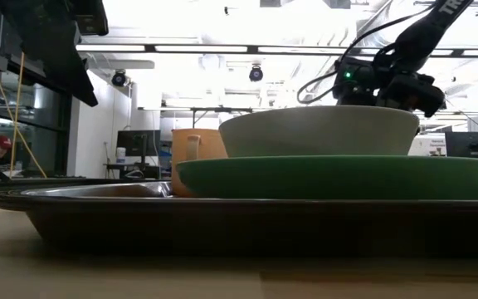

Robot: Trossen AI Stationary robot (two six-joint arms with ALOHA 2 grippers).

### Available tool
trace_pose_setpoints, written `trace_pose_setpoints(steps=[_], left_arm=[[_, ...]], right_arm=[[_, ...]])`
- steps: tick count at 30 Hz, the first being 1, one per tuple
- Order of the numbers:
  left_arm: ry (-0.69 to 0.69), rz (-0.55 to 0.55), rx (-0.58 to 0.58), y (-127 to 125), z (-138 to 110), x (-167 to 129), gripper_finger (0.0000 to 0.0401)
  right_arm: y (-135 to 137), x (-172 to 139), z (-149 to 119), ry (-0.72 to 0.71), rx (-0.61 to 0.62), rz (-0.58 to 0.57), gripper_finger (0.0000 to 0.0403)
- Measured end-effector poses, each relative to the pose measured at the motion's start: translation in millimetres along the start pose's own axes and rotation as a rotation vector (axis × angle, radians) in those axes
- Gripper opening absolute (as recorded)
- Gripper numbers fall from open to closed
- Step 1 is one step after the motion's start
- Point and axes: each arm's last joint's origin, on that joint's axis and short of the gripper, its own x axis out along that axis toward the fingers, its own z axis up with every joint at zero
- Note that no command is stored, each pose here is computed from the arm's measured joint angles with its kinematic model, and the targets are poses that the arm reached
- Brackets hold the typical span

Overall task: Set up tray
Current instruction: Put the blue spoon to the left of the blue fork on the red napkin

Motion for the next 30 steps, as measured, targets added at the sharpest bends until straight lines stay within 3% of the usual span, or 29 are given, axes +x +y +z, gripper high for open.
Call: trace_pose_setpoints(steps=[9, 21, 30], left_arm=[[0.000, 0.001, 0.000, 0.1, 0.0, 0.0, 0.0282], [-0.005, 0.006, -0.001, 0.1, 0.2, 0.1, 0.0282], [-0.007, 0.006, -0.006, 0.0, 0.4, 0.1, 0.0282]], right_arm=[[6.4, 6.1, -0.1, 0.026, -0.029, 0.015, 0.0108], [12.0, 12.1, 2.8, 0.040, -0.091, -0.130, 0.0107], [9.6, 16.9, 1.7, 0.057, -0.081, -0.115, 0.0108]])
